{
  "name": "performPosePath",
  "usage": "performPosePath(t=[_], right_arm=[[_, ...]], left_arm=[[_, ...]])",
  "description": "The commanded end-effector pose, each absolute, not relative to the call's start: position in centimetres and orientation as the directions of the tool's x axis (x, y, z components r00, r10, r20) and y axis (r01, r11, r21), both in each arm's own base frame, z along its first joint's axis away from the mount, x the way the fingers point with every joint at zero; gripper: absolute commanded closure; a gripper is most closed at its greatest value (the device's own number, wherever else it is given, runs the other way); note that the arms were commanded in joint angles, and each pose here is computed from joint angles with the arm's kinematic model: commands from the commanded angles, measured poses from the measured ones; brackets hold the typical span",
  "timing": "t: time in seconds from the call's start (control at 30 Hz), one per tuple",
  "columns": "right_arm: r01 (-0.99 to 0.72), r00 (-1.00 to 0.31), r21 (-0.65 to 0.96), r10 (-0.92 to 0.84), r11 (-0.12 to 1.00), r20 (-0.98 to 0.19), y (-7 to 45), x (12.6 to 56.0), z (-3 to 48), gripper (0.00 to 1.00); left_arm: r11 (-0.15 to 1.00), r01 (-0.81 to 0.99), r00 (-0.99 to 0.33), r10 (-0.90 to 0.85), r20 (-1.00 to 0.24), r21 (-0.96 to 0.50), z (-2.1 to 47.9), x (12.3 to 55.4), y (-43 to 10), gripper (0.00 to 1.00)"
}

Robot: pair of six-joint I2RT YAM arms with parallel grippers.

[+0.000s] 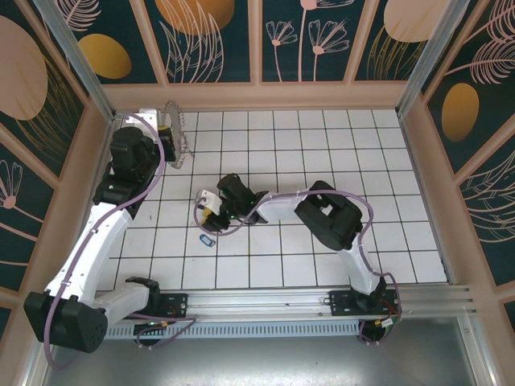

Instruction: Put the keys on the keyring

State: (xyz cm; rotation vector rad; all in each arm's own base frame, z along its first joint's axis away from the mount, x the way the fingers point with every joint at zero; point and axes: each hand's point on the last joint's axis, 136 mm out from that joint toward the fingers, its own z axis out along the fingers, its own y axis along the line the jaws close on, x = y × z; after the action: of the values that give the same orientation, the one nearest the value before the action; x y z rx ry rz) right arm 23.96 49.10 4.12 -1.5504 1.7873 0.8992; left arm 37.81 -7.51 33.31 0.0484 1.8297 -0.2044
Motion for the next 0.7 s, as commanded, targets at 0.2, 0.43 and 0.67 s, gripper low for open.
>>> performPosePath(t=[0.2,0.43,0.67], right_arm=[[-0.973,-0.142,-0.014,-0.647,0.230,-0.749,44.3,25.1,2.2,0.71],[-0.909,-0.283,0.042,-0.538,0.415,-0.794,37.3,26.0,4.7,0.74],[-0.788,-0.421,0.078,-0.442,0.611,-0.792,30.4,26.2,4.6,0.73]], left_arm=[[0.950,0.268,-0.169,-0.115,-0.979,-0.158,36.2,37.0,-9.4,1.00],[0.898,0.394,-0.200,-0.123,-0.972,-0.194,35.4,37.0,-11.9,1.00],[0.802,0.533,-0.269,-0.138,-0.953,-0.267,34.5,36.9,-15.0,1.00]])
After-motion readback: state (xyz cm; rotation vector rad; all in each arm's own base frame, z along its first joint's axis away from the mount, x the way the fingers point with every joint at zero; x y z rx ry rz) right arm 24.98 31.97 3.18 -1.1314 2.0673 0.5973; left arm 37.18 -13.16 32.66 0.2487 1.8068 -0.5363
